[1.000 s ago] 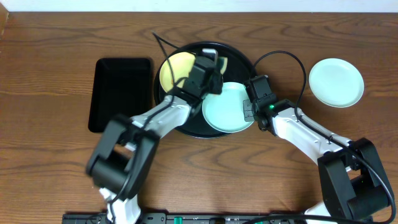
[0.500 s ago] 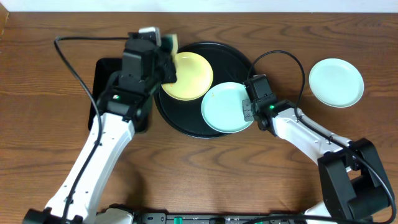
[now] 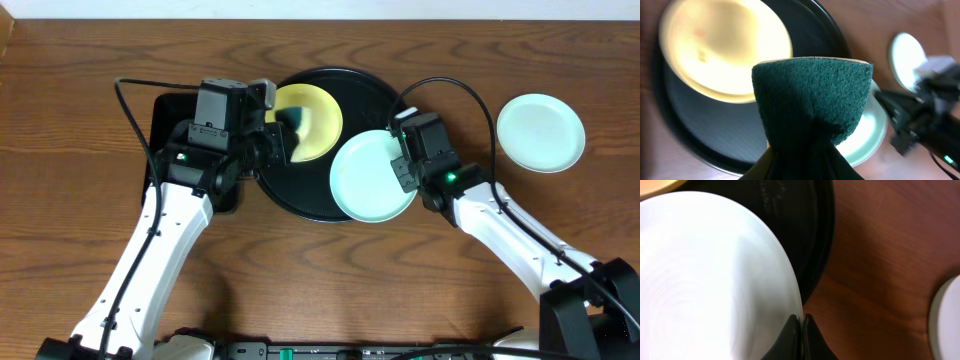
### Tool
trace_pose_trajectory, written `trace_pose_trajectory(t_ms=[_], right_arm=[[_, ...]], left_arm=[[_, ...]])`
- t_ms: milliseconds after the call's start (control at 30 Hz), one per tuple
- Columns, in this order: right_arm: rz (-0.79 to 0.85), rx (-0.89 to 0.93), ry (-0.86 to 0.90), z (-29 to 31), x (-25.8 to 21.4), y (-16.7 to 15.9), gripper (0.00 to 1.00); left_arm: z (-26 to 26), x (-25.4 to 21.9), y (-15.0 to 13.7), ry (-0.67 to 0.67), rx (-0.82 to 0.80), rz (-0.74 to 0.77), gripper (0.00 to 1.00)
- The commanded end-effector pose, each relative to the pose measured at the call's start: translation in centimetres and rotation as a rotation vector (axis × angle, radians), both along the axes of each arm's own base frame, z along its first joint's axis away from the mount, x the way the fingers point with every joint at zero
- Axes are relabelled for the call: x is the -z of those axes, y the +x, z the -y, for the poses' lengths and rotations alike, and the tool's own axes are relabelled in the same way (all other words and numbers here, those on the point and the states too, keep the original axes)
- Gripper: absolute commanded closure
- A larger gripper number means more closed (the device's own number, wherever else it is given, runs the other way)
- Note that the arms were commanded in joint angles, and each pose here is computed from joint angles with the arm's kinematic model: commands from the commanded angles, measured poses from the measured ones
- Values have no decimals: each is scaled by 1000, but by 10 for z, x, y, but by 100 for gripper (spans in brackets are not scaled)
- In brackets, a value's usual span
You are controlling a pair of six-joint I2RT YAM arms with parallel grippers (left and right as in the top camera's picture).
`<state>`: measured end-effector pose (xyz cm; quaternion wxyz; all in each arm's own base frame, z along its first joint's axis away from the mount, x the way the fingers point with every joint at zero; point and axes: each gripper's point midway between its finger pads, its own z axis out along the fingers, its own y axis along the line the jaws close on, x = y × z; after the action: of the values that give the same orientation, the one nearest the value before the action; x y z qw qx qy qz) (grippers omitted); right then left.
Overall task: Clean dirty plates on tray and stack at the side
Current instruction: 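Move the sponge with the left gripper back to the black rectangular tray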
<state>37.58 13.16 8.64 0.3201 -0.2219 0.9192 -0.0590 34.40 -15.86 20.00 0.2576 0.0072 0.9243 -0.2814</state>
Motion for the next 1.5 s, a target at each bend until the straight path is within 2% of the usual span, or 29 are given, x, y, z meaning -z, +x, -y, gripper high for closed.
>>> trace_pose_trajectory(t_ms=[0,233,533,733,900,1300,1467], right_arm=[[1,-117,-75,-5,-2,-7,99],[21,-187,-124,-6,-4,-4,99],[22,-237,-164,-6,-4,-4,99],[51,-192,-219,5,-9,2,99],[111,-246,-357,15,-24,11,99],[490,-285,-450,10,-133,37,99],[537,-326,-510,9,-148,38,99]], left_arm=[[24,5,-19,-114,102,-105,92],[47,34,-49,-257,196,-378,92],[71,39,-62,-428,263,-555,92],[90,22,-82,-540,359,-619,92],[88,23,-79,-541,330,-636,92],[70,23,-71,-566,264,-660,92],[48,24,-61,-586,185,-672,92]])
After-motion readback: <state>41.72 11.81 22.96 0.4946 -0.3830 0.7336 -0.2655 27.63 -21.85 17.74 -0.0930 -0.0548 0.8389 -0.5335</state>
